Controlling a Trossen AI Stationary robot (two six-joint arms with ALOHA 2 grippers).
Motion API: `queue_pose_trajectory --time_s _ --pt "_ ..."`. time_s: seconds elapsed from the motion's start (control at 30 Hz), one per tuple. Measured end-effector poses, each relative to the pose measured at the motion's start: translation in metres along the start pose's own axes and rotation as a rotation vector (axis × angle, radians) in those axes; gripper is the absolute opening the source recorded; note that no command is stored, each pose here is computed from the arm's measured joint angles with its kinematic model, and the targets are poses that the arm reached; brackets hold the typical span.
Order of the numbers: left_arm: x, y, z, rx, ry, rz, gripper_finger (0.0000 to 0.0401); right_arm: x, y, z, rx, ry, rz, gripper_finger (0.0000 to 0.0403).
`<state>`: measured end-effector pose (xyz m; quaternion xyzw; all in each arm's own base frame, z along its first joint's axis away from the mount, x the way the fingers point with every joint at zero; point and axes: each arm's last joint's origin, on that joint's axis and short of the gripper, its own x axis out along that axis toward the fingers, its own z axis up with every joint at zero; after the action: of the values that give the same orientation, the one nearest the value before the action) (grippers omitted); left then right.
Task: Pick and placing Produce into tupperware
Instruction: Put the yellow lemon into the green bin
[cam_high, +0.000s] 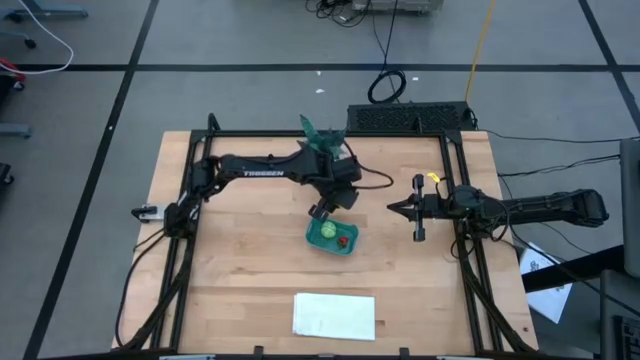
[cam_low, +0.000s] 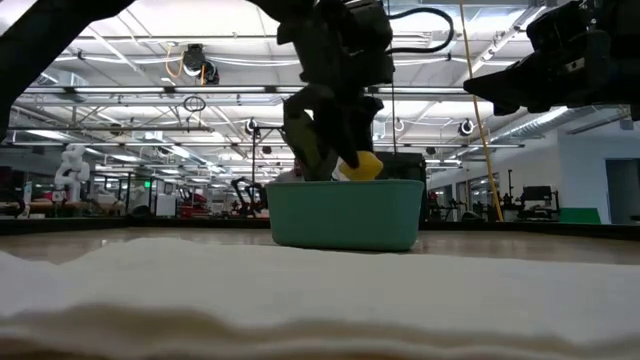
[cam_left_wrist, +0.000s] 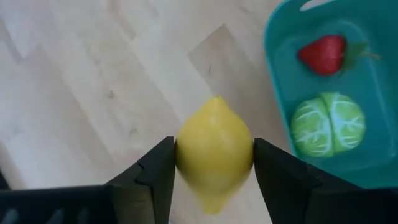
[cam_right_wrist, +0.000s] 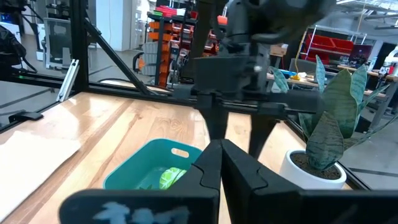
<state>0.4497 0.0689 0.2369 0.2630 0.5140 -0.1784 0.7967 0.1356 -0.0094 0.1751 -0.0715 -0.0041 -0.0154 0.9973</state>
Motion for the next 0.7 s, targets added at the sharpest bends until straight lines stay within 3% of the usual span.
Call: queue_pose_trajectory --time_s 0.27,0.7 --pt "-0.011 -0.007 0.008 0.017 -0.017 0.003 0.0184 0.0 0.0 0.0 0.0 0.0 0.001 0.0" --pt "-0.086 -0.007 0.009 -0.058 -0.208 0.043 0.0184 0.0 0.0 0.0 0.009 -0.001 0.004 0.0"
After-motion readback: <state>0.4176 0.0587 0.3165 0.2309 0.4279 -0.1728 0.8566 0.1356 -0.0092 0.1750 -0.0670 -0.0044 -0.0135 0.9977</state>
